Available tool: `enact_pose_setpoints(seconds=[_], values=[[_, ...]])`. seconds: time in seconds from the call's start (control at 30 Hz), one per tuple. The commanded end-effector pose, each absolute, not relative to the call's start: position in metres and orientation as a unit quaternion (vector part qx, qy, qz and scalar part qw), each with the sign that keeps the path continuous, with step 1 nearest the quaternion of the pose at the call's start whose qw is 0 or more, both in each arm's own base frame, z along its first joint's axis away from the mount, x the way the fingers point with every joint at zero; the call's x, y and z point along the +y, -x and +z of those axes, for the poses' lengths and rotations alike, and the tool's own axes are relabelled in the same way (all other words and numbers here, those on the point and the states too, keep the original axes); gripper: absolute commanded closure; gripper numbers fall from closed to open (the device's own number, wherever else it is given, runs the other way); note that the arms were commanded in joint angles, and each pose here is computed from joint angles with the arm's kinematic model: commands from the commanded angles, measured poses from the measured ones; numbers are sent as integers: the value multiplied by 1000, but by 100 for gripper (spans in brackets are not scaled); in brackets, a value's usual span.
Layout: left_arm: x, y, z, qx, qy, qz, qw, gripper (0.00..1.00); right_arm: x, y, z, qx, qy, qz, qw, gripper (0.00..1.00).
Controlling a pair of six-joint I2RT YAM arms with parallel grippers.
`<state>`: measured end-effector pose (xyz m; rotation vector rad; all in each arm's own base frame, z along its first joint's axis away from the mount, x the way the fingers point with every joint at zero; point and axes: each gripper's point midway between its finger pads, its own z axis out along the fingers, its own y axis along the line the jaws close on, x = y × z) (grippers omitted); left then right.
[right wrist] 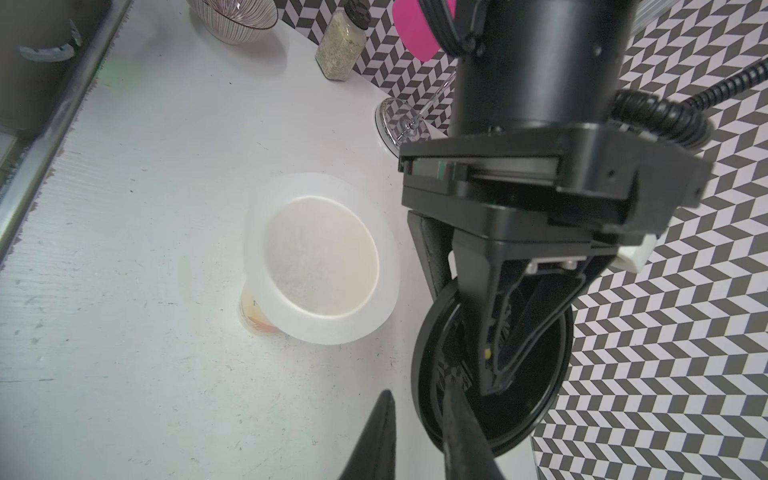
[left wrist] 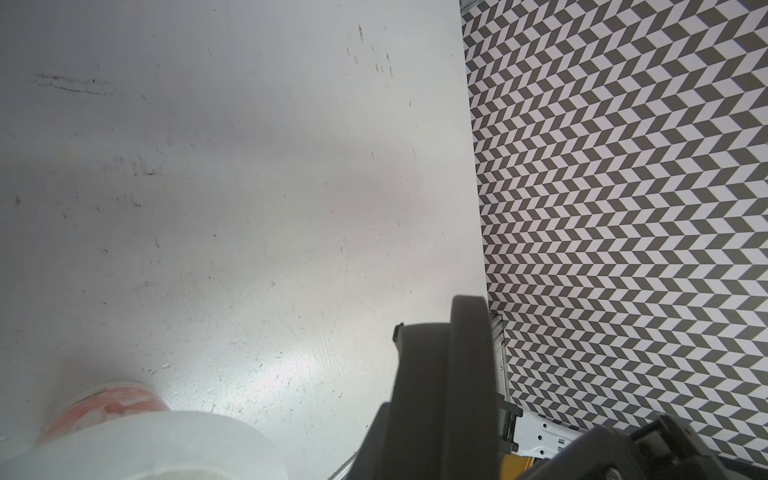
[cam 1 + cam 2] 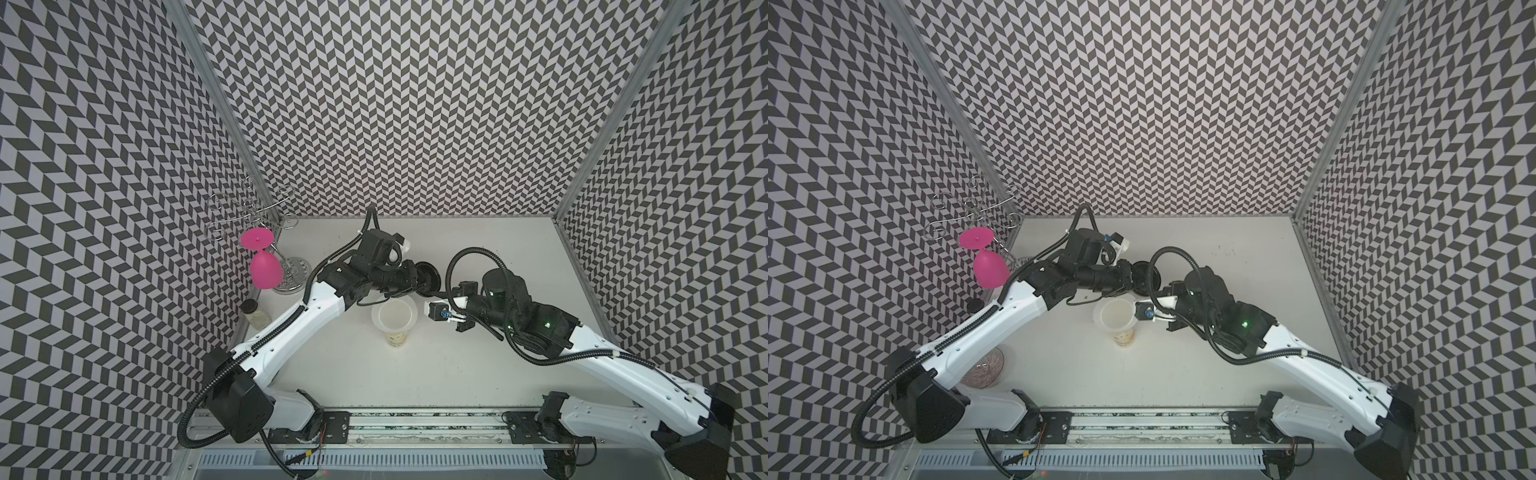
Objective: Put the leak-proof paper on the milk tea cups
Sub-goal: Pick up the cup lid from the center of the board.
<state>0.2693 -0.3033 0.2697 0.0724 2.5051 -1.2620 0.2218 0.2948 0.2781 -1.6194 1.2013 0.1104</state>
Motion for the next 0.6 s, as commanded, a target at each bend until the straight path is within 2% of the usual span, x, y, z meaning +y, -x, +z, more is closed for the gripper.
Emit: enact_pose_setpoints(seconds=[0.0, 0.57], values=[[-302, -268, 286, 874, -38, -449, 184, 77, 299, -229, 289, 500, 674, 40, 543, 78], [-307, -267, 286, 876, -53, -445, 180, 77, 313, -237, 277, 494, 691, 43, 526, 78]])
